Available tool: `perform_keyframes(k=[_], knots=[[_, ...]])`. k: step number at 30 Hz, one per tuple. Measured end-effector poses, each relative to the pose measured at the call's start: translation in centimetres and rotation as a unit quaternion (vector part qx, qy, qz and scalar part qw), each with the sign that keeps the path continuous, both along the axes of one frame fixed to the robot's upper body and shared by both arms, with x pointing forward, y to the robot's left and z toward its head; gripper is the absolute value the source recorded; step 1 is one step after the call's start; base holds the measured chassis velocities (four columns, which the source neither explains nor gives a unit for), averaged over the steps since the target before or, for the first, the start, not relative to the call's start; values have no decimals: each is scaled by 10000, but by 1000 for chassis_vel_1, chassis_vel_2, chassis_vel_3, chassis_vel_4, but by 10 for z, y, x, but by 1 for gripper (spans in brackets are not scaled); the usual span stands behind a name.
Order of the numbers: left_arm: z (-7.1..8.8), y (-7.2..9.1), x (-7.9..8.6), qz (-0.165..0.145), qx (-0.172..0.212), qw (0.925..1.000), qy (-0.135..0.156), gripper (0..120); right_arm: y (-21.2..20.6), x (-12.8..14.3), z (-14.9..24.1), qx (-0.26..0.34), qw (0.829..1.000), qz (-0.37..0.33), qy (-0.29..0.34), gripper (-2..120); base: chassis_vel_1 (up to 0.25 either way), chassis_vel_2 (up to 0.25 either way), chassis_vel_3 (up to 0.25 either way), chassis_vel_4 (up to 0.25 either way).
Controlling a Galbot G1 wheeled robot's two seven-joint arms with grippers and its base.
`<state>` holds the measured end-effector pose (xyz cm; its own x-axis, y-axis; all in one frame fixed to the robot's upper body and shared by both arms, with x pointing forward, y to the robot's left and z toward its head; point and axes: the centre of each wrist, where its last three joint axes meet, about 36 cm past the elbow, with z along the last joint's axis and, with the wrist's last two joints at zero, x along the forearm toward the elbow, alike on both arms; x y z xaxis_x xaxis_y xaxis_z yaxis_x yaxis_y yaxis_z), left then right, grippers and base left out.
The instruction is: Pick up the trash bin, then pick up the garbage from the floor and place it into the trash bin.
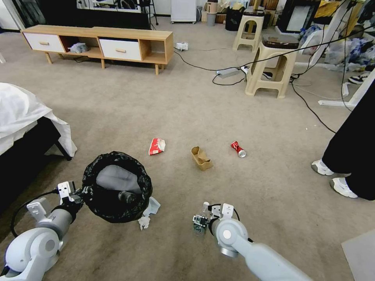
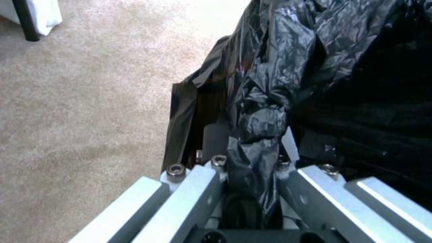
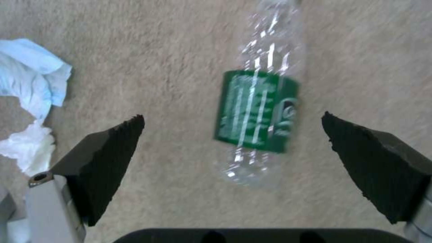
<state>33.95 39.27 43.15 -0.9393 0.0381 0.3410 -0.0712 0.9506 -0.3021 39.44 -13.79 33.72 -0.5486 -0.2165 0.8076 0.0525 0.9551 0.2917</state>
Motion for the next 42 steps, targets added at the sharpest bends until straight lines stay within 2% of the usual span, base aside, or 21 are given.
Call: perform_keyframes(k=[4,17,28,42], knots=[[-1,5,3,6,19,10000,21,1,16,9,-7,105,9988,-349,325,100,0,0,0,0],[-7,9,7,-7,-46,10000,69,1,59,38,6,302,9927,-584,1006,100,0,0,0,0],[-10,19,5,-25,-34,9999,97,1,58,50,13,252,9906,-808,1072,100,0,0,0,0],[-13,19,7,-43,-51,9999,128,1,57,67,24,317,9848,-1063,1337,100,0,0,0,0]])
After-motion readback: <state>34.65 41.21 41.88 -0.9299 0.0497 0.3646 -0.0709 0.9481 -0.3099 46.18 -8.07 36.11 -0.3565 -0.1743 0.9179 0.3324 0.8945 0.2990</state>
